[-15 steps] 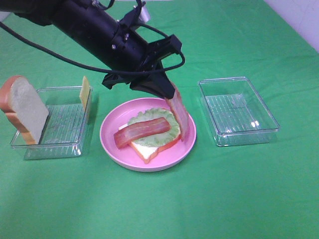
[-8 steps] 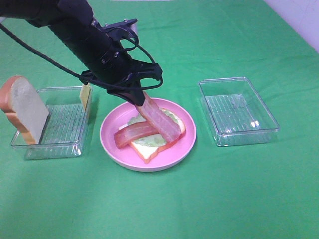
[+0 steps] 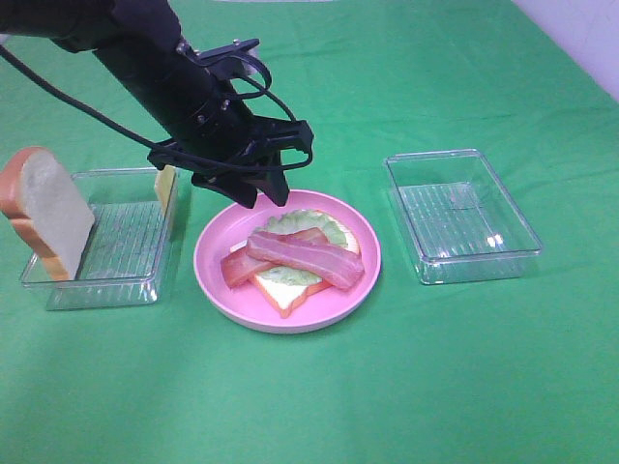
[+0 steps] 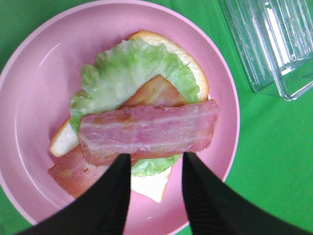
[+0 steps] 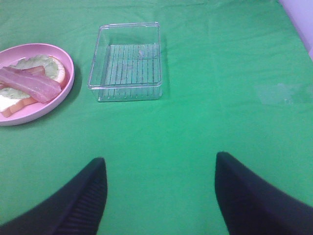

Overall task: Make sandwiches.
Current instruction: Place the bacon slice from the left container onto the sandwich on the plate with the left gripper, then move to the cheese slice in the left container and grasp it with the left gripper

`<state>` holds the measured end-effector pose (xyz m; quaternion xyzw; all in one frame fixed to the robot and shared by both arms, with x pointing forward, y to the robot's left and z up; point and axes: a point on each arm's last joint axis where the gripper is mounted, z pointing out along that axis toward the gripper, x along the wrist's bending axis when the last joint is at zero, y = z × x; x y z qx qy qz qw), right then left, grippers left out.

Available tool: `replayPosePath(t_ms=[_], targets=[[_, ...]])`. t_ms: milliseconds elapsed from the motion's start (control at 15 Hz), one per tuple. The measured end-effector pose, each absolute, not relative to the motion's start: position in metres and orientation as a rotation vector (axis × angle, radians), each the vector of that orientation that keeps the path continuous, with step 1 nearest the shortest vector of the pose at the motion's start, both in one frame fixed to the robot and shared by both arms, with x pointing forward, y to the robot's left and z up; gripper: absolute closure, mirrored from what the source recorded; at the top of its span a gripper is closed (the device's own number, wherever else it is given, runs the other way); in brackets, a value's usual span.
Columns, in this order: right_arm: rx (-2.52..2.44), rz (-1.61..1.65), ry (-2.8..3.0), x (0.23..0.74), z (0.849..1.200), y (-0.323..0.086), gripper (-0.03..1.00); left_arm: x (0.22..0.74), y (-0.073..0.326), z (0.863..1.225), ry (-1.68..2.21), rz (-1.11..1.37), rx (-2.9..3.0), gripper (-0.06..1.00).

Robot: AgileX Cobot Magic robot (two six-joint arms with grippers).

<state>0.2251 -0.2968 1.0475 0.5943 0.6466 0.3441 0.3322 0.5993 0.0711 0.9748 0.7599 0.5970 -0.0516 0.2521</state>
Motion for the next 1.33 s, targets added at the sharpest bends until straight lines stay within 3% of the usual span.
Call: replayPosePath(t_ms=[67,133,400,800,1067,1333], targets=[[1.553,0.899,1.689,0.225,1.047,-0.297,0.36,0.599,0.072,0.975,1.626,-0.133,2.070,0.41],[1.553,0.899,1.689,0.225,1.047,-0.297,0.36,0.600,0.072,0.974,1.637,-0.127,2.068,0.39],[1.553,0.899,1.689,0.225,1.047,-0.297,0.36,0.601,0.078,0.999,1.673,-0.047,2.032,0.38],[1.553,0.899,1.689,0.225,1.047,-0.297,0.36,0.609,0.099,1.079,1.847,0.227,2.091,0.38],[1.553,0.899,1.689,0.225,1.047,-0.297,0.36,0.620,0.123,1.080,1.971,0.309,2.039,0.38],[1.553,0.899,1.689,0.225,1.047,-0.297,0.36,0.644,0.148,1.043,2.146,0.256,1.990,0.37]])
